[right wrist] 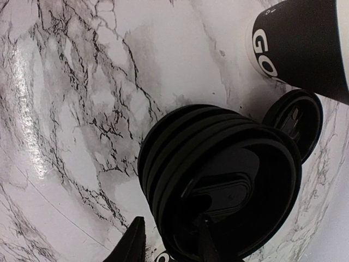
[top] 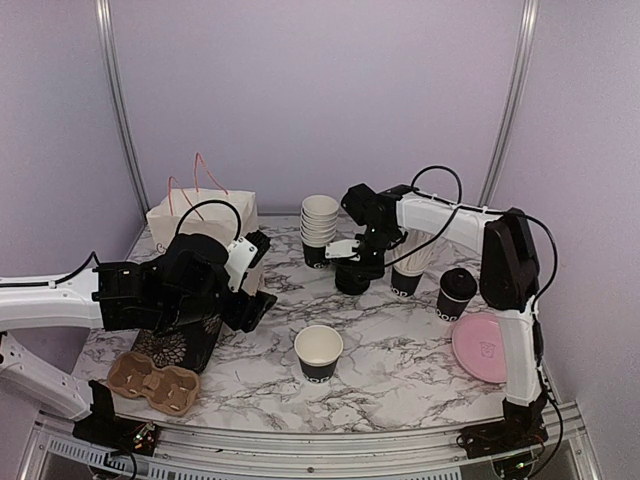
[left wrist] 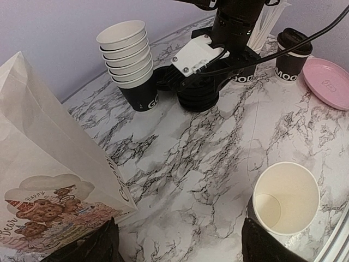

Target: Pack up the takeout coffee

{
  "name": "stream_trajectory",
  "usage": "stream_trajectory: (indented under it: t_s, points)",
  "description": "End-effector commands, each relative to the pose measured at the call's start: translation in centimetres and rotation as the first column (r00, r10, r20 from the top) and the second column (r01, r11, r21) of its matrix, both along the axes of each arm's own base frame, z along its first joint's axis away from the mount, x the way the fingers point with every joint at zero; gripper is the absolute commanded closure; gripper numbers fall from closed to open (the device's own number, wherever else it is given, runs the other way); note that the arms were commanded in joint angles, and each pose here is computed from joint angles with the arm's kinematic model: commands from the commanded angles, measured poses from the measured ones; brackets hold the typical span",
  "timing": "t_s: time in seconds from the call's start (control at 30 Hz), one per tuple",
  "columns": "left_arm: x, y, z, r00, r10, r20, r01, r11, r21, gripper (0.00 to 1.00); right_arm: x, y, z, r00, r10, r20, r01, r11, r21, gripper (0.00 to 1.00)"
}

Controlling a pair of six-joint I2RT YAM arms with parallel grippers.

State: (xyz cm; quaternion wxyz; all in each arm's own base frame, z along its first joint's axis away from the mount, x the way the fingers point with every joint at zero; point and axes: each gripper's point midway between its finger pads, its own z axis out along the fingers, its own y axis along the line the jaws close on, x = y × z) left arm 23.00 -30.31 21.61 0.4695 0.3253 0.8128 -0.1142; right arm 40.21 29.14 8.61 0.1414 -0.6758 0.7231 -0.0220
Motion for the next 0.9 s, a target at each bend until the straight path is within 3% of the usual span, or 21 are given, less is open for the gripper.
stream_trajectory:
  t_s: [0.0,0.17,0.37,0.87]
  points:
    - [0.3,-0.2,-0.2,1.000,-0.001,0.009,0.001,1.000,-0.005,0.22,0.6,0.2,0.8,1.000,0.009,0.011,-0.009,1.000,0.002,0.73]
    - [0.3,-0.3,-0.3,1.000,-0.004,0.006,0.004,1.000,-0.003,0.22,0.5,0.2,0.9,1.000,0.011,0.003,-0.011,1.000,-0.005,0.83]
    - [0.3,-0.5,-0.5,1.000,-0.009,-0.002,0.009,1.000,-0.001,0.22,0.1,0.6,0.9,1.000,0.022,-0.021,-0.021,1.000,0.018,0.89]
    - [0.4,-0.8,-0.4,1.000,-0.014,-0.002,0.014,1.000,-0.001,0.22,-0.7,1.1,4.0,1.000,0.023,-0.009,-0.022,0.996,0.086,0.93]
